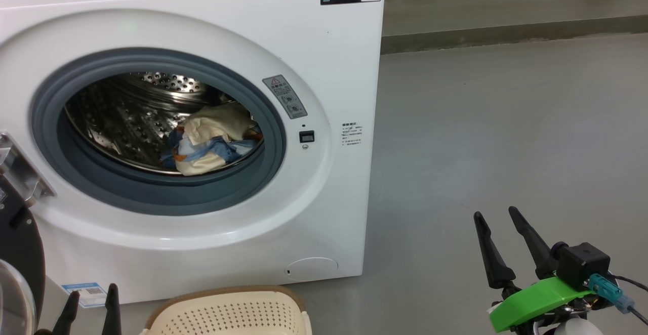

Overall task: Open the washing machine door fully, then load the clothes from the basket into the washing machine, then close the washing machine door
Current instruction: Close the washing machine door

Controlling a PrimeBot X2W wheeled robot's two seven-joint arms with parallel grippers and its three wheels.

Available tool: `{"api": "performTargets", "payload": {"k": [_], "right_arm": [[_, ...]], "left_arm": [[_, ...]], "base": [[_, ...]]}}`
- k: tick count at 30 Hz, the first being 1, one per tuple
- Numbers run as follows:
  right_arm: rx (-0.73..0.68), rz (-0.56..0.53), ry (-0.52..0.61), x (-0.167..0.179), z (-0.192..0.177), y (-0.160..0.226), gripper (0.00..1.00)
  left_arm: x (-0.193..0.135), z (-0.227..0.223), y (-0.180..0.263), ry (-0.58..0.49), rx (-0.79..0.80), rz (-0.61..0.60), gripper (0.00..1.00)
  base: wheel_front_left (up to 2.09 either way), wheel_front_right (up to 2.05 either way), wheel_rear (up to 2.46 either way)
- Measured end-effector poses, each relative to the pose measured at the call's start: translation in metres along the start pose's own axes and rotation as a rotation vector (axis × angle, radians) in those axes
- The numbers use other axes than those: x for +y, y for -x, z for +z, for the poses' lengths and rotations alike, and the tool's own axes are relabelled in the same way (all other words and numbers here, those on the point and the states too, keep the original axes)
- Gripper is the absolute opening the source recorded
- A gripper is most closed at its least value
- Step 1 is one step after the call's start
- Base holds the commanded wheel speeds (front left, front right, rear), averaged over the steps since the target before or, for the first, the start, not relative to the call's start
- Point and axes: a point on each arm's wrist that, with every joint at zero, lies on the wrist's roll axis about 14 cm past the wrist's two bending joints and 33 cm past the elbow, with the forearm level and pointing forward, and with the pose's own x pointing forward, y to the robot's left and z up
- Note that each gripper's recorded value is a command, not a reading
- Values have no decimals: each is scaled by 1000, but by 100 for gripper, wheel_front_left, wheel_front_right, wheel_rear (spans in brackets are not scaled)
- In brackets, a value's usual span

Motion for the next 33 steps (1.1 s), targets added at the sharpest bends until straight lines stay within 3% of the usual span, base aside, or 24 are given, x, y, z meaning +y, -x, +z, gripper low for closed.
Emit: {"api": "performTargets", "payload": {"k": [10, 24, 33], "right_arm": [[1, 3, -6, 1, 0, 0, 100], [0, 13, -6, 4, 1, 0, 100], [0, 16, -6, 4, 1, 1, 100]], "left_arm": [[0, 2, 0, 1, -9, 3, 100], [-3, 5, 2, -2, -22, -2, 100], [-2, 7, 3, -4, -27, -2, 100]], "base": [[-37, 29, 8], [-160, 149, 11], [-61, 61, 0]]}}
